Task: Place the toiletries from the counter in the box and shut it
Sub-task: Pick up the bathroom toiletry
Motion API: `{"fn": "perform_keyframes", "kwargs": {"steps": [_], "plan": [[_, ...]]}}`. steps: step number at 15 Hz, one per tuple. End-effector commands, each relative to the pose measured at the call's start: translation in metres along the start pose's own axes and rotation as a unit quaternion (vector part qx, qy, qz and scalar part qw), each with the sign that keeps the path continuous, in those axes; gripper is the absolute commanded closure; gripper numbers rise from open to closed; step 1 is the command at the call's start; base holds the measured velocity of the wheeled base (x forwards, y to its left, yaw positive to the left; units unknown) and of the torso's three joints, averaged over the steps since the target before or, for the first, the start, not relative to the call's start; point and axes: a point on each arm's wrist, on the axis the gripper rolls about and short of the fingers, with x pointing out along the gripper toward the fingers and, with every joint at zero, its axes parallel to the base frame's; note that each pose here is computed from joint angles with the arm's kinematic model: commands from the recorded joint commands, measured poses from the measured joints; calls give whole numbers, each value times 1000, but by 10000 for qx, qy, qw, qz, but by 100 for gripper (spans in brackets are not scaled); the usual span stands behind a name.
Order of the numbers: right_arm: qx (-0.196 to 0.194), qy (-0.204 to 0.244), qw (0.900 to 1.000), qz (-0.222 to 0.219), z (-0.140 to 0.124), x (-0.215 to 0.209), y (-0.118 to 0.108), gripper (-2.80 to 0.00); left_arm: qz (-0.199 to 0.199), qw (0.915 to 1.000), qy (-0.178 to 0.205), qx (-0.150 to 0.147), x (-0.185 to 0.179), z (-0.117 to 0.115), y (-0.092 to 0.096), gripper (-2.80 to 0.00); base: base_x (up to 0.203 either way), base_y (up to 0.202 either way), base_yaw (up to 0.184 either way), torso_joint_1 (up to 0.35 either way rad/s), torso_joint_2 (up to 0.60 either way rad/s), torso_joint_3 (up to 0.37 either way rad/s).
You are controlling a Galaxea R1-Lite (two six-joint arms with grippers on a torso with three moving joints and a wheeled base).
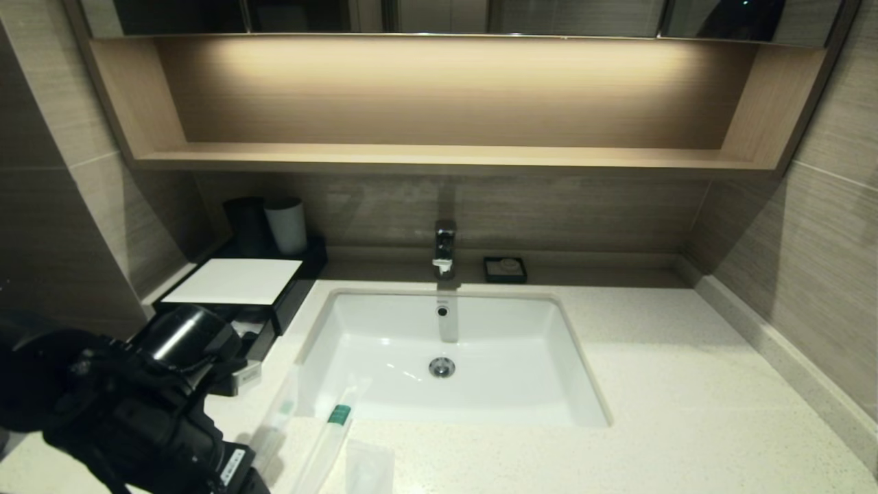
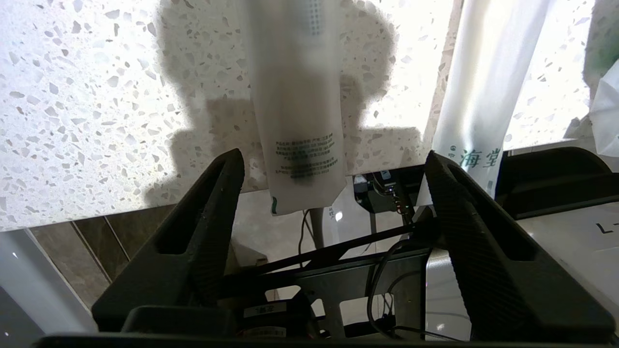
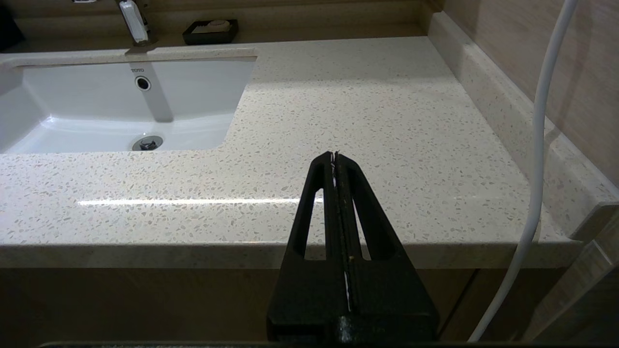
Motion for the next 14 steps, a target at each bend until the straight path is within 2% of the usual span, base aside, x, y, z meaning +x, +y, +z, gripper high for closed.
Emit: {"fn": "perform_keyframes", "kwargs": {"steps": [1, 14], "plan": [[3, 6, 10000, 2, 0, 0, 0, 0, 21, 10000, 79, -13, 5, 1, 1, -280, 0, 0, 0, 0, 0, 0], [3, 1, 10000, 2, 0, 0, 0, 0, 212, 9996, 152, -56, 9, 2, 3, -280, 0, 0, 0, 0, 0, 0]]}}
